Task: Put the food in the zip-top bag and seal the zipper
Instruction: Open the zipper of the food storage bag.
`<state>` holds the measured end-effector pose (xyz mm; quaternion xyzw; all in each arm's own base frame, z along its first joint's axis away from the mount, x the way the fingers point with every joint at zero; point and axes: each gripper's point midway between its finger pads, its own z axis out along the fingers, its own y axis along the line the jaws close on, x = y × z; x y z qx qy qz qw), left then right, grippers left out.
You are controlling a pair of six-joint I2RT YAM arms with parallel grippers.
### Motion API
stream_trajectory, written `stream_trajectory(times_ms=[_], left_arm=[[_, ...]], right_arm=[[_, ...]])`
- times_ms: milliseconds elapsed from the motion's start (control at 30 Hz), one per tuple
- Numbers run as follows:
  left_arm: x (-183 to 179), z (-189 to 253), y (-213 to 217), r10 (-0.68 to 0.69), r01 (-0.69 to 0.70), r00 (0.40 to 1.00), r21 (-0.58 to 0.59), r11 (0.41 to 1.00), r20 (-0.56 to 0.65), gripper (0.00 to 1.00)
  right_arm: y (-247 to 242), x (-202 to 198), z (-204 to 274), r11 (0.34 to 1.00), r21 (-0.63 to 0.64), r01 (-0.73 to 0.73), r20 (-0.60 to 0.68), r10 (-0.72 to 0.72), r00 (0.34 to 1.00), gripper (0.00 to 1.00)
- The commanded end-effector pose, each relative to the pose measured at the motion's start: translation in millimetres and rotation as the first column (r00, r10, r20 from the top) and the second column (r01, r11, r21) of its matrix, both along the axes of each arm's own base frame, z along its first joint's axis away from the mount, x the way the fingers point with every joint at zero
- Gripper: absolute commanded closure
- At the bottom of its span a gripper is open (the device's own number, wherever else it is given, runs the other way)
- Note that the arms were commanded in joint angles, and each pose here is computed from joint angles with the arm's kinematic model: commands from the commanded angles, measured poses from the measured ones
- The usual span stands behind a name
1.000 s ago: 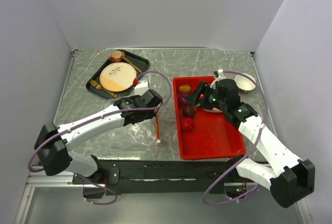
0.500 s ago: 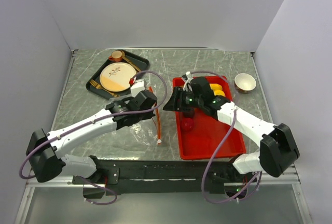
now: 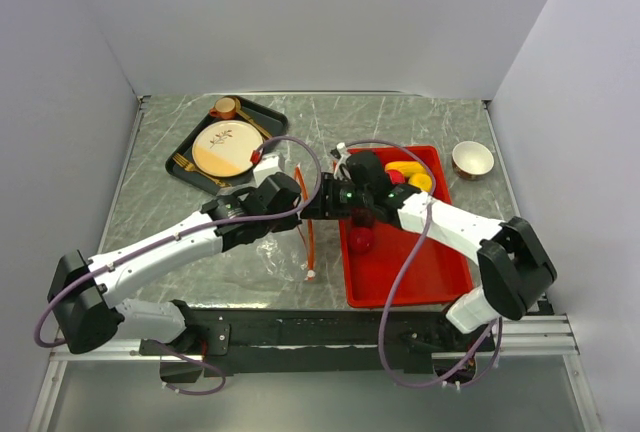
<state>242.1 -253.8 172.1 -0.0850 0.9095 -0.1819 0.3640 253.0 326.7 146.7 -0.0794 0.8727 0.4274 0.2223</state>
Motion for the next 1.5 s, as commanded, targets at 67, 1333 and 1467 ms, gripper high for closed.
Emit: stream_trajectory(times_ms=[67, 1333, 1467], left_arm=[[1, 23, -4, -0.024, 0.026, 0.999, -0.053, 0.998, 0.046, 0.94], [8, 55, 22, -0.046, 0.062, 0.994, -0.168, 0.984, 0.1, 0.24], [-8, 43, 5, -0.084, 0.095, 0.993, -0.137, 0.986, 0.083, 0.21]], right_arm=[[19, 18, 12, 0.999, 0.032, -0.022, 0.056, 0.02, 0.998, 0.69], [41, 34, 16, 0.983, 0.101, 0.156, -0.053, -0.152, 0.987, 0.98], [42, 34, 15, 0.983, 0.091, 0.16, -0.052, -0.156, 0.986, 0.98]])
